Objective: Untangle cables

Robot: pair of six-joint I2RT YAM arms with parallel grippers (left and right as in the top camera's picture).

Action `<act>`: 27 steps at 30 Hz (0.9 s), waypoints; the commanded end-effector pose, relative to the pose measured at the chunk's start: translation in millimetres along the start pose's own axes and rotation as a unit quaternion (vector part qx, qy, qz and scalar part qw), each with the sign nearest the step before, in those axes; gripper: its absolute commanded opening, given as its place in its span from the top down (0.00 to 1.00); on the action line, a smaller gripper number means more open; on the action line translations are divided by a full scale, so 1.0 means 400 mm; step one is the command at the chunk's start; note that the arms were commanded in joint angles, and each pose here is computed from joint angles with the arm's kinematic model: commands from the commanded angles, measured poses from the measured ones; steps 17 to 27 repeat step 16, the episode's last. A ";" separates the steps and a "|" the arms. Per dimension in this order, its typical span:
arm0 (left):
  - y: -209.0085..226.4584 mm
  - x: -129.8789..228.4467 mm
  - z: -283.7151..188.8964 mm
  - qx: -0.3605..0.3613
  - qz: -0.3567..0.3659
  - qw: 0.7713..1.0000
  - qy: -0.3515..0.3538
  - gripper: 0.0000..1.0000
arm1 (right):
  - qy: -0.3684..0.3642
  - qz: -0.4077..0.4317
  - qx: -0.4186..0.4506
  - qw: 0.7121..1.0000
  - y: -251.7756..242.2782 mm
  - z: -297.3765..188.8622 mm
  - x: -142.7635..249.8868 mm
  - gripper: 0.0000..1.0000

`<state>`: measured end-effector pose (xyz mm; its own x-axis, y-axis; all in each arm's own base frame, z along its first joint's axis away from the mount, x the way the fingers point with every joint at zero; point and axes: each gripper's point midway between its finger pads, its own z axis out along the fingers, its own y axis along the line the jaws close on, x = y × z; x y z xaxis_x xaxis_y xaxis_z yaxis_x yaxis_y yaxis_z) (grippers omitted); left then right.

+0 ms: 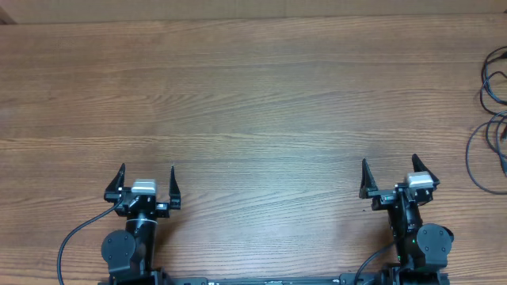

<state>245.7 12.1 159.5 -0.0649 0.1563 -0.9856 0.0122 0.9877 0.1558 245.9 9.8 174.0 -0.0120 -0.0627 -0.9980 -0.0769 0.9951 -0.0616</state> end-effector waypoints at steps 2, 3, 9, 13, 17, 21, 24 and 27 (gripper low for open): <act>0.009 0.002 -0.001 -0.009 0.010 1.000 -0.001 0.00 | 0.000 0.003 0.003 1.000 -0.002 0.000 0.006 0.00; 0.009 0.002 -0.001 -0.009 0.010 1.000 -0.001 0.00 | 0.000 0.003 0.003 1.000 -0.002 0.000 0.006 0.00; 0.009 0.002 -0.001 -0.009 0.010 1.000 -0.001 0.00 | 0.000 0.003 0.003 1.000 -0.002 0.000 0.006 0.00; 0.009 0.002 -0.001 -0.009 0.010 1.000 -0.001 0.00 | 0.000 0.003 0.003 1.000 -0.002 0.000 0.006 0.00; 0.009 0.002 -0.001 -0.009 0.010 1.000 -0.001 0.01 | 0.000 0.003 0.003 1.000 -0.002 0.000 0.006 0.00; 0.009 0.002 -0.001 -0.009 0.010 1.000 -0.001 0.01 | 0.000 0.003 0.003 1.000 -0.002 0.000 0.006 0.00; 0.009 0.002 -0.001 -0.009 0.010 1.000 -0.001 0.01 | 0.000 0.003 0.003 1.000 -0.002 0.000 0.006 0.00; 0.009 0.002 -0.001 -0.009 0.010 1.000 -0.001 0.01 | 0.000 0.003 0.003 1.000 -0.002 0.000 0.006 0.00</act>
